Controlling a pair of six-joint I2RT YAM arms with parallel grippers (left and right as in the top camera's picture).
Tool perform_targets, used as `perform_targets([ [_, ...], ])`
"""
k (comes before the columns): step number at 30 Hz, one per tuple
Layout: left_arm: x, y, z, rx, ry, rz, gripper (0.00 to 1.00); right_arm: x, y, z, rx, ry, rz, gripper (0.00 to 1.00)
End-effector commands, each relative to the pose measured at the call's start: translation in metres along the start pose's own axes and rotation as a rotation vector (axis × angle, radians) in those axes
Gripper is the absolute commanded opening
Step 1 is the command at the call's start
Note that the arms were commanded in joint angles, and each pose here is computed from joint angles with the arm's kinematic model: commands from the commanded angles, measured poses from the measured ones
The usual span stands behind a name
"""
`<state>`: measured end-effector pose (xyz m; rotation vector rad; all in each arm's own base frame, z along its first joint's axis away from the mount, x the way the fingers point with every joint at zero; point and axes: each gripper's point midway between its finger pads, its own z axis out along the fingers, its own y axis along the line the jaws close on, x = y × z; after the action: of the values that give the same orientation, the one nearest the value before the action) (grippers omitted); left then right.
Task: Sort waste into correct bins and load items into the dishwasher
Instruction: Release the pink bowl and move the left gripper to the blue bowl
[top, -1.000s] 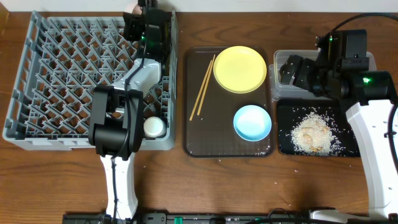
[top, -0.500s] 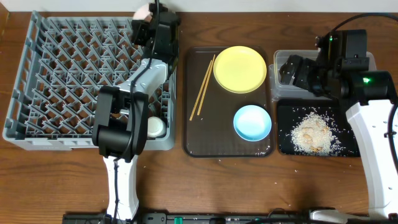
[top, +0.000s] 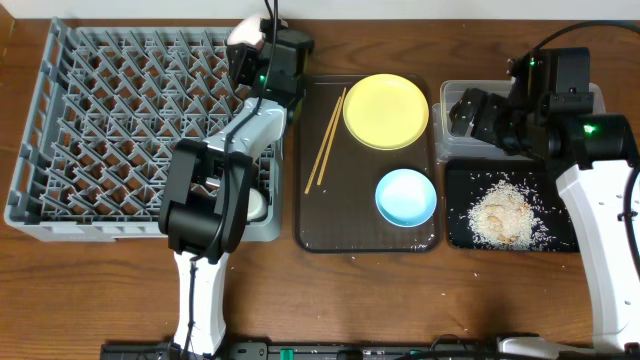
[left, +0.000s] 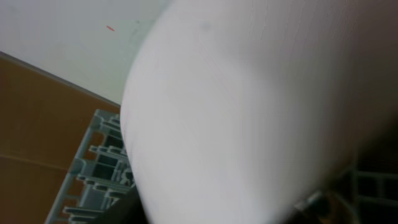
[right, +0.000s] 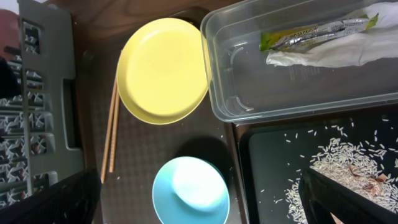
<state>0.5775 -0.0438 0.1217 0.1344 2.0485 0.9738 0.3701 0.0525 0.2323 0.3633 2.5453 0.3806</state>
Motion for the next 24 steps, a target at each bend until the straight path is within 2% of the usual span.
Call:
perform_targets([
  [1, 0.004, -0.013, -0.004, 0.023, 0.004, -0.037, 0.48, 0.001, 0.000, 0.001, 0.002, 0.002, -0.008, 0.99],
  [9, 0.011, -0.028, -0.015, 0.160, 0.048, -0.095, 0.55, 0.001, 0.000, 0.001, 0.002, 0.002, -0.008, 0.99],
  [14, 0.002, -0.029, -0.028, 0.266, 0.045, -0.144, 0.64, 0.001, 0.000, 0.001, 0.002, 0.002, -0.008, 0.99],
  [24, -0.025, -0.020, -0.097, 0.621, 0.077, -0.303, 0.73, 0.001, 0.000, 0.001, 0.002, 0.002, -0.008, 0.99],
])
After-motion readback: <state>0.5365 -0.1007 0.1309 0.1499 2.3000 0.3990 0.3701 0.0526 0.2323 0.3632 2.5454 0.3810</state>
